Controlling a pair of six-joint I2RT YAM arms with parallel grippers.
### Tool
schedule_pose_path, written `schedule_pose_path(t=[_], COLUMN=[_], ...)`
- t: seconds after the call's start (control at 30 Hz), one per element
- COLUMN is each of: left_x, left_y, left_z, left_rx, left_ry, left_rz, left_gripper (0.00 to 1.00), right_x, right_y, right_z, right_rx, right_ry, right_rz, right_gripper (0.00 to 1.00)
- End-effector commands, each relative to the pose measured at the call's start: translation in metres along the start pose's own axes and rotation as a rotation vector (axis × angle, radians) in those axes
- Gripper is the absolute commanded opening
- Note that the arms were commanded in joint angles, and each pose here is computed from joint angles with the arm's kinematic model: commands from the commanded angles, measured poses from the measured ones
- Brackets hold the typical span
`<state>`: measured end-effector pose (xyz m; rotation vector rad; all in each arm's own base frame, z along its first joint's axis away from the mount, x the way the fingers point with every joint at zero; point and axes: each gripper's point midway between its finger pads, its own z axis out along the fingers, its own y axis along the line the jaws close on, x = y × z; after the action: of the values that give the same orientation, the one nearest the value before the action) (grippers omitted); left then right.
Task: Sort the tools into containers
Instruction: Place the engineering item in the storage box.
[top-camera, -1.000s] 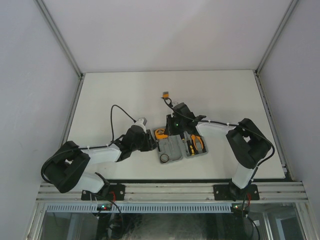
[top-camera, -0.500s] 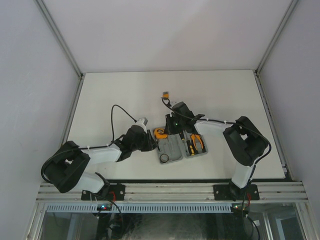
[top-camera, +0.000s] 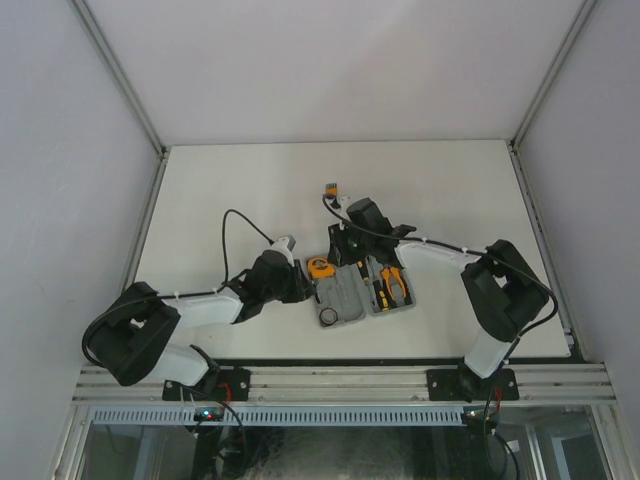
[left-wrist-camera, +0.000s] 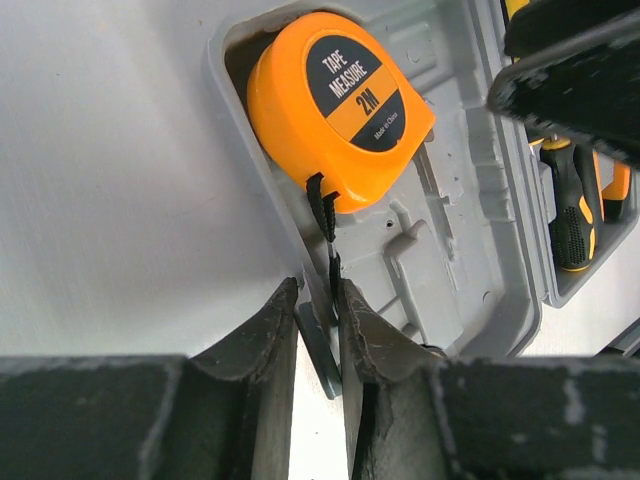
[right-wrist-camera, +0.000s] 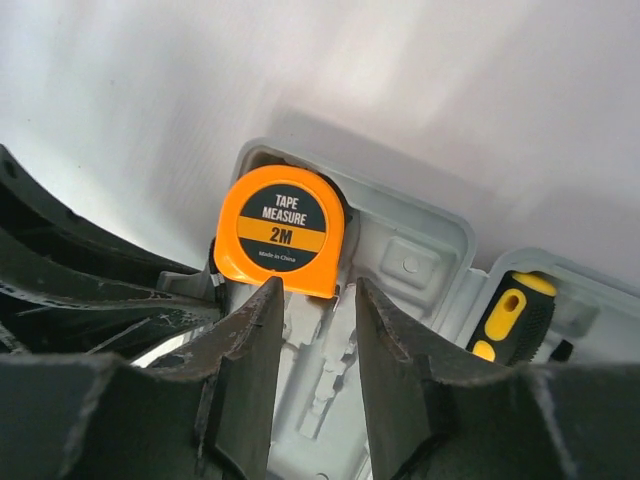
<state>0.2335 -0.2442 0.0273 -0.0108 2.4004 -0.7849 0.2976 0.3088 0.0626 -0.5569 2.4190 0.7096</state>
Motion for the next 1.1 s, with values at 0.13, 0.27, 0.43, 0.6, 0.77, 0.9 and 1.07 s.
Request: schedule_pose_path(t=[0.13, 0.27, 0.43, 0.6, 0.77, 0.9, 1.07], left_x=[-0.018, -0.021, -0.022, -0.018, -0.015, -0.015, -0.014], left_y=[-0.016, -0.02, -0.021, -0.019, -0.017, -0.017, -0.017], left_z=[-0.003, -0.007, -0.009, -0.008, -0.008, -0.008, -0.007], left_rx=[0.031, 0.044, 0.045, 0.047, 0.045, 0.047, 0.047], left_ry=[-0.035, -0.048, -0.052, -0.042, -0.036, -0.036, -0.032], left_rz=[0.023, 0.022, 0.021, 0.017, 0.014, 0.013, 0.014], left_gripper=[0.27, 0.29, 0.29, 0.28, 0.27, 0.27, 0.26], right_x=[-0.037, -0.037, -0.034, -0.028, -0.02, -0.011, 0.0], right_y=[0.025, 0.039, 0.052, 0.057, 0.055, 0.05, 0.047], right_z=[-0.02, -0.014, -0.002, 0.006, 0.012, 0.018, 0.025], right_rx=[-0.043, -0.08, -0.089, -0.083, -0.049, -0.015, 0.013], right_ry=[-0.103, -0.089, -0.045, 0.0, 0.044, 0.09, 0.14], right_rz=[-0.052, -0.032, -0.047, -0.047, -0.061, -0.066, -0.084], right_gripper=[0.35, 0.33, 0.29, 0.28, 0.27, 0.27, 0.27])
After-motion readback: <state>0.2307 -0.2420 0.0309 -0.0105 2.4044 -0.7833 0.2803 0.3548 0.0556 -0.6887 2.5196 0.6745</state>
